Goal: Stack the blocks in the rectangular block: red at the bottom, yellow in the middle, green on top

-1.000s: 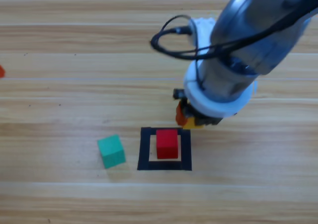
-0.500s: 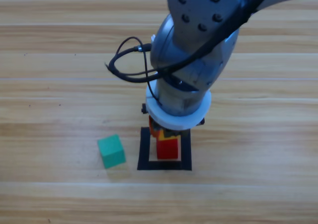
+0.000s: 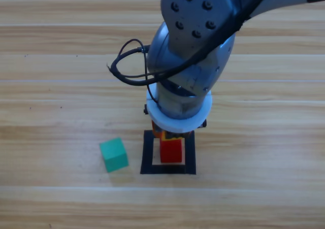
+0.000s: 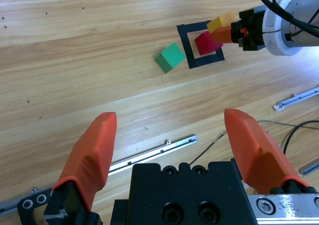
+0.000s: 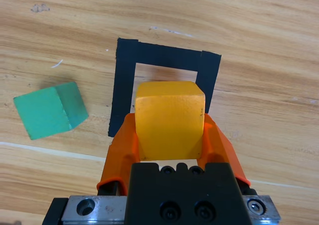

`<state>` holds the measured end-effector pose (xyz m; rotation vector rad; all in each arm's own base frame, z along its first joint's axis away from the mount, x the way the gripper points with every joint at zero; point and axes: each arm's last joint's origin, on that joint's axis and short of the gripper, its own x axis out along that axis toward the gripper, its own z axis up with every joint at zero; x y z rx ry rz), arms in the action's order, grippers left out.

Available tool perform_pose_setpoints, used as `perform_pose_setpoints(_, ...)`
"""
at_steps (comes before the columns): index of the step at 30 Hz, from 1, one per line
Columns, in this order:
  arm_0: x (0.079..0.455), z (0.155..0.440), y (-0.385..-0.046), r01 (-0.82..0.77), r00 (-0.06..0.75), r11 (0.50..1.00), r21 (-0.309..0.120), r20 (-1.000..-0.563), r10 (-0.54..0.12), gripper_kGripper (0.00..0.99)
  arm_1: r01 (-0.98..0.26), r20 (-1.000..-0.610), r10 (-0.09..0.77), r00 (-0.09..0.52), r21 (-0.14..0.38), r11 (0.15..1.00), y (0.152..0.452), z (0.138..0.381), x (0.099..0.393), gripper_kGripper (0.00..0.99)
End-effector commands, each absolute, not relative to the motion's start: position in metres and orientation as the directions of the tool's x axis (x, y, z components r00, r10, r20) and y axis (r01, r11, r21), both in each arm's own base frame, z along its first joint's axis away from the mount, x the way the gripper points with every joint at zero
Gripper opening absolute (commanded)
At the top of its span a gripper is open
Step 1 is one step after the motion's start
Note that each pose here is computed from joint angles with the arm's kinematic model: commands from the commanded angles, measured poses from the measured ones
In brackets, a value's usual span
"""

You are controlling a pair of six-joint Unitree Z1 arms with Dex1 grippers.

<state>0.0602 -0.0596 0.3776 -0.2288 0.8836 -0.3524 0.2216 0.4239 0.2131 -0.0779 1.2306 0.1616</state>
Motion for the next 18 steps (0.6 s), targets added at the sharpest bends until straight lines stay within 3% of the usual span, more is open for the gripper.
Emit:
perform_pose_setpoints(1, 0.06, 0.372, -0.063, 0.23, 0.575, 0.908, -0.349, -0.704, -0.416, 0.92, -0.162, -0.952, 0.026, 0.306, -0.026, 0.986, 0.435, 0.186, 0.212, 0.098)
perform_pose_setpoints(18, 0.062, 0.369, -0.065, 0.227, 0.572, 0.91, -0.346, -0.709, -0.412, 0.919, -0.135, -0.957, 0.027, 0.29, -0.013, 0.991, 0.436, 0.191, 0.198, 0.1)
